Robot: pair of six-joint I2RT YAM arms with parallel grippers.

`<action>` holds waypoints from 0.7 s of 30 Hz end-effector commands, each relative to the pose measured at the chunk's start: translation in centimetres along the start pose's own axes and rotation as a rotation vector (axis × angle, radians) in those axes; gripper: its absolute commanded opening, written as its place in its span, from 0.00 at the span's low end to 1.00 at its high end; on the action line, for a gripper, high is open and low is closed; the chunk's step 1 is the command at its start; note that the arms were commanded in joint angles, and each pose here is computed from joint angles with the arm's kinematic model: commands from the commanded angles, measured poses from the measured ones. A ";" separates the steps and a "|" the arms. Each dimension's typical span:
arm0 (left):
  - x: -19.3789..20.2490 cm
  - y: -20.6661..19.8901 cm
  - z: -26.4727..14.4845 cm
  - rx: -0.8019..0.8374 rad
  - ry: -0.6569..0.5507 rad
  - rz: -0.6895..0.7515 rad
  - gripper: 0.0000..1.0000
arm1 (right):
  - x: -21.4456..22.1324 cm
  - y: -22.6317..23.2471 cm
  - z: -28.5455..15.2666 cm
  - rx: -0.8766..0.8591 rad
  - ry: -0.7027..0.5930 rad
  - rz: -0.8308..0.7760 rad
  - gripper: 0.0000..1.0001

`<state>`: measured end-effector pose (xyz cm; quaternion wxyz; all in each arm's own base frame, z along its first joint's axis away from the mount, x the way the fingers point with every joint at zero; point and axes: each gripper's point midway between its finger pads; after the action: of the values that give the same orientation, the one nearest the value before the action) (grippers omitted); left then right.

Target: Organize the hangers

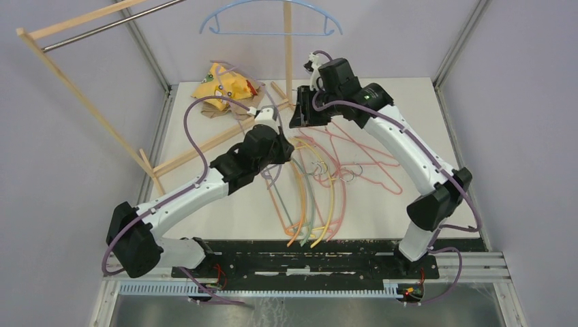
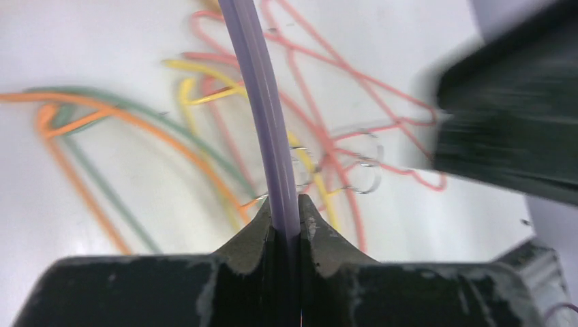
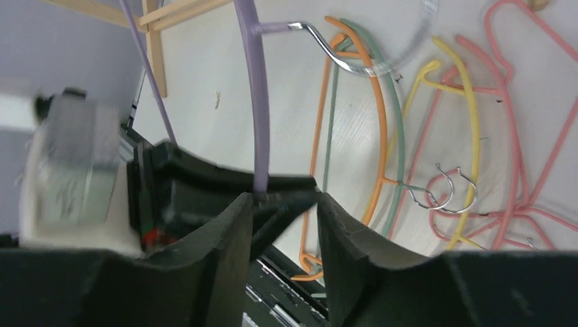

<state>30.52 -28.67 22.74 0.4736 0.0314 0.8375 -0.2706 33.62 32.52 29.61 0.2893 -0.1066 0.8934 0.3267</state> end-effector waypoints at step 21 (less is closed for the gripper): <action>-19.8 -3.8 -9.4 0.257 -0.515 -0.109 0.03 | 0.4 -9.2 -12.0 0.483 -0.236 -0.244 0.98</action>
<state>30.43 -24.39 37.81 0.5965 -0.0258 0.7171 -0.3596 30.10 18.37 30.52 0.4122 -0.1102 0.8990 0.0983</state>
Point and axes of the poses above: each gripper's point midway between its finger pads, its own z axis out along the fingers, its own y axis along the line the jaws close on, x = y × z, and after that the axes turned 2 degrees about z, right-handed
